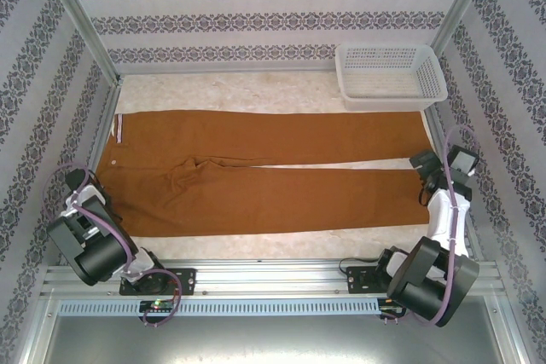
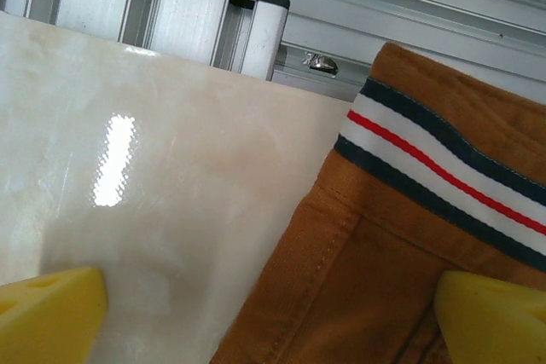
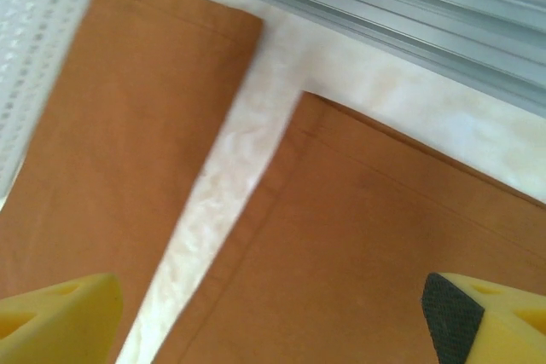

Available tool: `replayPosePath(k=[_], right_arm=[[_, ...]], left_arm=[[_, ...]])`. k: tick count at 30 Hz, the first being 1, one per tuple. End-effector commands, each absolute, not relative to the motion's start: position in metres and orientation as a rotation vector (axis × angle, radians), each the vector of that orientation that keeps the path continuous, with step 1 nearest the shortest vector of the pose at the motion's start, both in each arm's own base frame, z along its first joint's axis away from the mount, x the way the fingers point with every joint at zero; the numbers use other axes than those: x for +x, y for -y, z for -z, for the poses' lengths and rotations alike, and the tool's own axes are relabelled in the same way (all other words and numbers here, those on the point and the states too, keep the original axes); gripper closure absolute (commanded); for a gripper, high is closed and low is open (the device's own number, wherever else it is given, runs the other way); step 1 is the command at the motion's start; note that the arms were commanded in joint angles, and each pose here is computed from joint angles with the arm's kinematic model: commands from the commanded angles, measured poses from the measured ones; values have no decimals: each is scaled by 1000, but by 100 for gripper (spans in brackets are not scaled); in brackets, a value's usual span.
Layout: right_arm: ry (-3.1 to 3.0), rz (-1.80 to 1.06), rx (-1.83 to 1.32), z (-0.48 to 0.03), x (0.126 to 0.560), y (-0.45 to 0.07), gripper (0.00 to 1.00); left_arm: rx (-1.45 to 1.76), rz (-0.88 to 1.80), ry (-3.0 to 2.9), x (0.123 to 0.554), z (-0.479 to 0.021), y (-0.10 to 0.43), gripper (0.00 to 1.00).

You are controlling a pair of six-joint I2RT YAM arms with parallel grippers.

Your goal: Roll up the long pants

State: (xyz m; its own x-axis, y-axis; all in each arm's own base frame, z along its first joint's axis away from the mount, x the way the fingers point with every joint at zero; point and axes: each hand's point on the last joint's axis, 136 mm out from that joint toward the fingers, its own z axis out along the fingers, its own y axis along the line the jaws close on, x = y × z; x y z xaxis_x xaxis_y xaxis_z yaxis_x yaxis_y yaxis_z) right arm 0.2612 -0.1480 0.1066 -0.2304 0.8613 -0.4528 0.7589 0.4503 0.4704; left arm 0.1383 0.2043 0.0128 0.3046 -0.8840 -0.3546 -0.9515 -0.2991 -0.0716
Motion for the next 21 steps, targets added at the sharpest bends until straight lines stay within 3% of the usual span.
replayPosePath(k=[1,3,5,8,11,21], right_arm=[[-2035,-248,1480,-91,239,142,8],[-2022,-236,1547,-83,228,145,8],[-2002,-220,1626,-74,217,147,8],[-1970,-227,1728,-61,205,148,9],[-1962,-245,1792,-49,199,145,10],[-2028,-149,1894,-21,169,136,16]], left_arm=[[-2299,-296,-1589,154,-3,-217,3],[-2302,-288,-1597,156,1,-218,8],[-2301,-265,-1607,161,5,-218,25],[-2309,-235,-1603,166,9,-218,65],[-2308,-212,-1601,170,11,-219,99],[-2286,-127,-1631,185,12,-219,100]])
